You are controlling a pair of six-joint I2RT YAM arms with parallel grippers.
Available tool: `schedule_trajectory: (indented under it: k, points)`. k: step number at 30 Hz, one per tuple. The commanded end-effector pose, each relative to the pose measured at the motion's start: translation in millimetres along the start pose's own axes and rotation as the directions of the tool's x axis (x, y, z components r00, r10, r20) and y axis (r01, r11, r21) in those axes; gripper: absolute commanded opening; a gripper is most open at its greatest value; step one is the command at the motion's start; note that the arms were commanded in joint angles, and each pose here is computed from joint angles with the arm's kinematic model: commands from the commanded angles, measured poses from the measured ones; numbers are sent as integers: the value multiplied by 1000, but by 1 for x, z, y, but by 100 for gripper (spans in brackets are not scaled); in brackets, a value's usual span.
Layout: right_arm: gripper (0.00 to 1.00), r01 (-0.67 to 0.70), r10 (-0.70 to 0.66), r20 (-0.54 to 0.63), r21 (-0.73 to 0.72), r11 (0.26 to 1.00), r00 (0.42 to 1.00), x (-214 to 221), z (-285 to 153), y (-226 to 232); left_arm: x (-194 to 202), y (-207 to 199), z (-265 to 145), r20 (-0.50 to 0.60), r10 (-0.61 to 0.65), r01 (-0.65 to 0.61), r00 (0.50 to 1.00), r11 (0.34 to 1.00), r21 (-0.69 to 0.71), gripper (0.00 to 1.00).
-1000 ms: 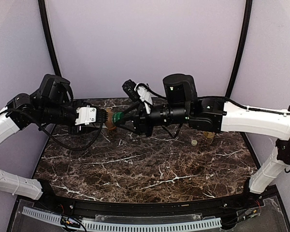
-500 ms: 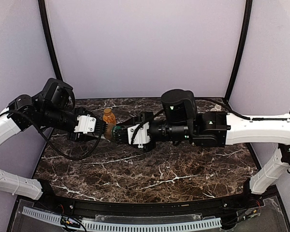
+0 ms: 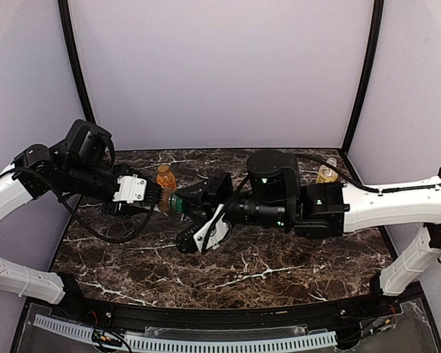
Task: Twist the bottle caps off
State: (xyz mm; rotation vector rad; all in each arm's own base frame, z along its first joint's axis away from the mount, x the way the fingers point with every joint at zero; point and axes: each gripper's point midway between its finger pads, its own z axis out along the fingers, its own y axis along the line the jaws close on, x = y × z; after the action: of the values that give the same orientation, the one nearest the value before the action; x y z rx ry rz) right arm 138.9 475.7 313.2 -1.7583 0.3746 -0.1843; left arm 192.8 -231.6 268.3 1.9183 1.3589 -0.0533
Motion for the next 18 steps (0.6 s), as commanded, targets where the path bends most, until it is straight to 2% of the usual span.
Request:
schedule_trajectory:
  k: [1, 4, 7, 11, 18]
  points:
    - [0, 62, -58, -25, 153, 986, 998, -1, -20, -47, 18, -22, 3, -61, -7, 12, 998, 997, 72, 28]
    - [0, -22, 14, 41, 225, 974, 999, -9, -41, -69, 21, -25, 4, -71, -1, 6, 997, 997, 76, 27]
    - [0, -87, 74, 60, 272, 958, 995, -8, -60, -82, 24, -26, 4, -81, 2, 4, 997, 997, 72, 27]
    - [0, -190, 188, 38, 285, 939, 982, 3, -75, -83, 24, -24, 3, -77, -10, 14, 997, 999, 47, 27]
    - [0, -316, 307, 73, 256, 914, 949, 4, -86, -70, 20, -20, 1, -62, -25, 27, 998, 999, 32, 27]
